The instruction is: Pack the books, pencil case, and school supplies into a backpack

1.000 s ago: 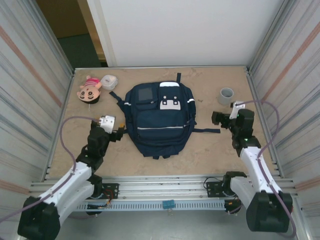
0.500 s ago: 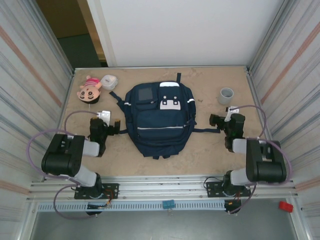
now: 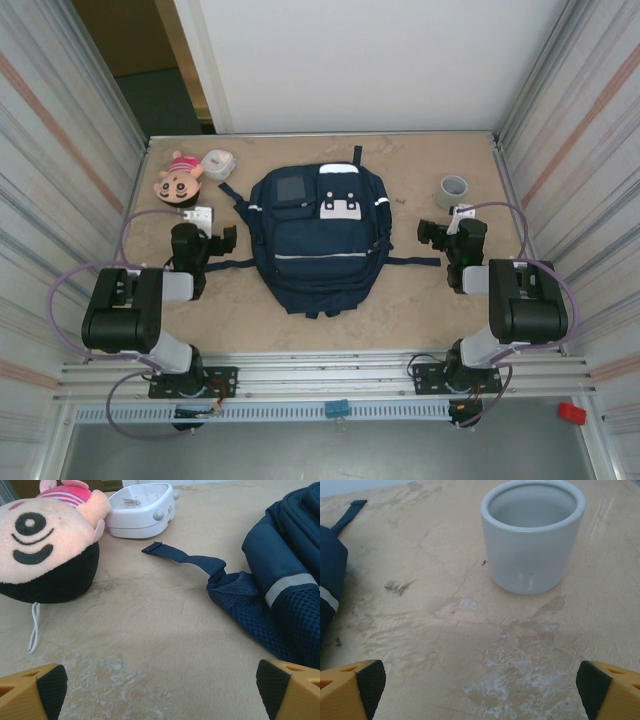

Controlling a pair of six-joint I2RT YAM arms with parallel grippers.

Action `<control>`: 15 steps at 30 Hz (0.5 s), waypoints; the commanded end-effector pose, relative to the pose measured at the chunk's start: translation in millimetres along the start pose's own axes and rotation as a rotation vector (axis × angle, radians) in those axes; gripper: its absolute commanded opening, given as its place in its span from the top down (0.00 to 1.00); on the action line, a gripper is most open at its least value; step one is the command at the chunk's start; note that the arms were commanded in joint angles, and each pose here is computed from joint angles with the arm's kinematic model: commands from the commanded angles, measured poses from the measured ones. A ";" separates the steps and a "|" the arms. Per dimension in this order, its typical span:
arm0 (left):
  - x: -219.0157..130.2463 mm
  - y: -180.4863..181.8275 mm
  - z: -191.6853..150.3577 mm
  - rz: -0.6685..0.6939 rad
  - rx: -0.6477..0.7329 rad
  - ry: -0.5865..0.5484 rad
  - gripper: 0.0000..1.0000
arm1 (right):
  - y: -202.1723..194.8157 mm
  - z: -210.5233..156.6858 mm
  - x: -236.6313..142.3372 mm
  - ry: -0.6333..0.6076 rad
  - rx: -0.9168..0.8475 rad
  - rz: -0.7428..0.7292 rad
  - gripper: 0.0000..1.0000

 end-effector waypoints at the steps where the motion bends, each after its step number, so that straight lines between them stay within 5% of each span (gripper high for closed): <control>1: 0.9 -1.0 8.0 -0.009 -0.008 -0.019 0.01 | -0.8 6.9 0.6 -0.022 -0.030 -0.010 0.01; 15: 0.8 -1.9 7.7 -0.023 -0.006 -0.019 0.01 | -1.0 7.1 0.6 -0.022 -0.029 -0.009 0.01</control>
Point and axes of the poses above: each hand's point on the last joint's axis, 136 mm out from that joint toward the fingers, its own x axis out along the fingers, its own y axis along the line the jaws close on, z = x × y, the point moved 7 cm from there along -x, back along the fingers, and after that the axes turned 6 degrees about -x, right-handed, at the moved point
